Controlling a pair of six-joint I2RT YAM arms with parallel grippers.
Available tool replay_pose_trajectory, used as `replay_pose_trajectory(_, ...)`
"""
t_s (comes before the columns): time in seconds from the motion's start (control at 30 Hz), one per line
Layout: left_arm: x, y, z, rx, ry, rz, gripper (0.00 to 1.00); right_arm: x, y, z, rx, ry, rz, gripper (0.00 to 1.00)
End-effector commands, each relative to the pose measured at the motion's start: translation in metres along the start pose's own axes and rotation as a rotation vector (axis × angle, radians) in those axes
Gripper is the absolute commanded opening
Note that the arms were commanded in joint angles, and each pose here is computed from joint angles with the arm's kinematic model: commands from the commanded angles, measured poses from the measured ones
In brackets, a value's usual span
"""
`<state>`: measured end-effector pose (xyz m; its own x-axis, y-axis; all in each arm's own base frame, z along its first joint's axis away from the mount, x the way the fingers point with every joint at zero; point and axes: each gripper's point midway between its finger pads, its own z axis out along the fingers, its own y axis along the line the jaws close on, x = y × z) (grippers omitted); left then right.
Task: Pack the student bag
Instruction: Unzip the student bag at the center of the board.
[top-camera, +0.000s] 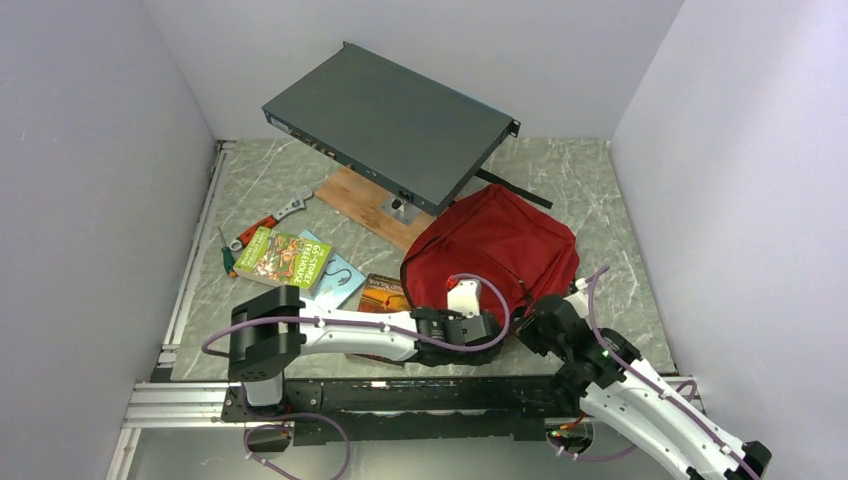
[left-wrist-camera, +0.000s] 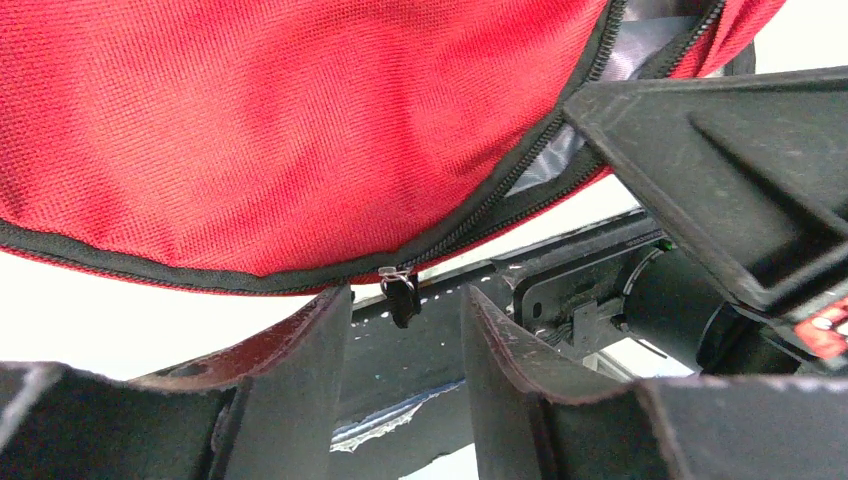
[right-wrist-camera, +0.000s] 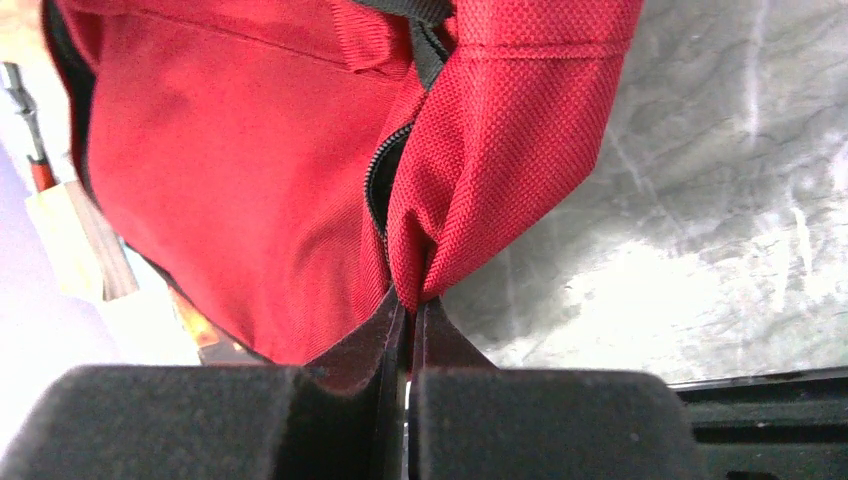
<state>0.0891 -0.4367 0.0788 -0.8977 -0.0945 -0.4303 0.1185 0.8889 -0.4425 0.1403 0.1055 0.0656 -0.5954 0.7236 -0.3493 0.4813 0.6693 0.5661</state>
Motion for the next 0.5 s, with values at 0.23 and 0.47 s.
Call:
replay_pose_trajectory(0.23,-0.030,-0.007,-0.021,0.051,-0.121,-0.021,0.35,-0.009,0.057,-0.028,-0.165,0.024,0.036,0.00)
replay_pose_trajectory(0.47,-0.043,-0.004,-0.016,0.020,-0.144,-0.013,0.28,-0.009,0.057,-0.028,-0.176,0.027,0.043,0.00)
